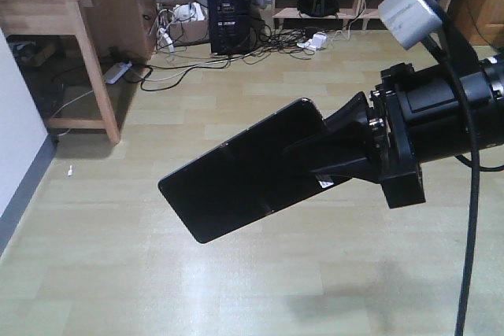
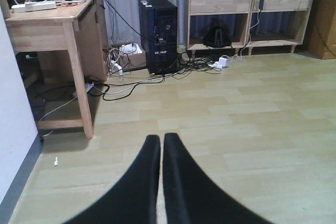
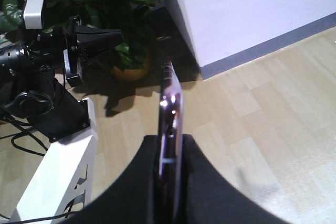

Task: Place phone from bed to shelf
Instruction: 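Keep the phone held in the right gripper while driving across the room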

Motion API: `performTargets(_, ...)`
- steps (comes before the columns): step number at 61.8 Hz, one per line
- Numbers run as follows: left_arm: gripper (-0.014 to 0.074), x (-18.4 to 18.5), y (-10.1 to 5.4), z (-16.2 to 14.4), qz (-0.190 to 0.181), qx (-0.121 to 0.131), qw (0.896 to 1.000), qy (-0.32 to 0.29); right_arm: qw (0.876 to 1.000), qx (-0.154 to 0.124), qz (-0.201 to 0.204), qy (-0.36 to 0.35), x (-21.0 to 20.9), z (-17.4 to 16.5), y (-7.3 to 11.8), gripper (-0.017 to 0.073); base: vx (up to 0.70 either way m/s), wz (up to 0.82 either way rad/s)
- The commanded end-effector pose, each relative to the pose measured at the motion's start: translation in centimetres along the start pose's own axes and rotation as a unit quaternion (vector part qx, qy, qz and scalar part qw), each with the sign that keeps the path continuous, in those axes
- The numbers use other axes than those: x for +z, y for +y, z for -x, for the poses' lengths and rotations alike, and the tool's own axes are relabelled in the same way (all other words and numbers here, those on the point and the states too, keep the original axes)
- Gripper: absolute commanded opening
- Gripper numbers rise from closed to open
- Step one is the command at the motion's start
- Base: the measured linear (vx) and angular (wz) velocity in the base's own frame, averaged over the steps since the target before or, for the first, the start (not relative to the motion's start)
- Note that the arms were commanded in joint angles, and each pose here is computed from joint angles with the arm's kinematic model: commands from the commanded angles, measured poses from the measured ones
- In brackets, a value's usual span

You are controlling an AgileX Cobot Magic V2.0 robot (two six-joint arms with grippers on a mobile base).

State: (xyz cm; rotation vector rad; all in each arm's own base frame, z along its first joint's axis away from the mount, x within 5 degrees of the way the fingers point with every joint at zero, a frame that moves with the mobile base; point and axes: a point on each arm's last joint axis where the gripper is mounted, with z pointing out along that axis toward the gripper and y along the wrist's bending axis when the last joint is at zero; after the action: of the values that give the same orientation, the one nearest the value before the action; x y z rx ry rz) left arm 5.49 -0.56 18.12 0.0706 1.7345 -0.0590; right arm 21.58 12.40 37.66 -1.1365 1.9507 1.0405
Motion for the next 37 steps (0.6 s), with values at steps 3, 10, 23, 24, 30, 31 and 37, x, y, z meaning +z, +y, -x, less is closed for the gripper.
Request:
performTargets(3,0.0001,-0.03,0.06,0.6,0.002,-0.006,0.999,-0.038,0.999,-0.011,0.037,-0.038,-1.07,1.22,1.83,-0.0001,0.39,-0.05)
performTargets(10,0.0001,-0.03,0.06,0.6,0.002,-0.006,0.999,-0.038,0.999,-0.011,0.037,-0.038,-1.07,1.22,1.83,-0.0001,0.38,-0.05)
performTargets(23,0.0001,-0.03,0.06,0.6,0.002,-0.006,0.999,-0.038,0.999,-0.011,0.037,-0.038,-1.07,1.22,1.83,-0.0001,0.37,-0.04)
performTargets(24,0.0001,-0.03,0.06,0.6,0.002,-0.006,0.999,-0.038,0.999,-0.011,0.037,-0.038,-1.07,1.22,1.83,-0.0001,0.36,-0.03)
performTargets(30,0.0001,-0.03,0.06,0.6,0.002,-0.006,0.999,-0.038,0.999,-0.011,0.037,-0.038,-1.07,1.22,1.83,-0.0001,0.36,-0.03)
performTargets(31,0.0001,-0.03,0.06,0.6,0.002,-0.006,0.999,-0.038,0.999,-0.011,0.037,-0.038,-1.07,1.22,1.83,-0.0001,0.36,-0.02)
performTargets(37,0.0001,-0.03,0.06,0.6,0.002,-0.006,0.999,-0.038,0.999,-0.011,0.037,-0.038,-1.07,1.22,1.83,-0.0001,0.35,-0.03)
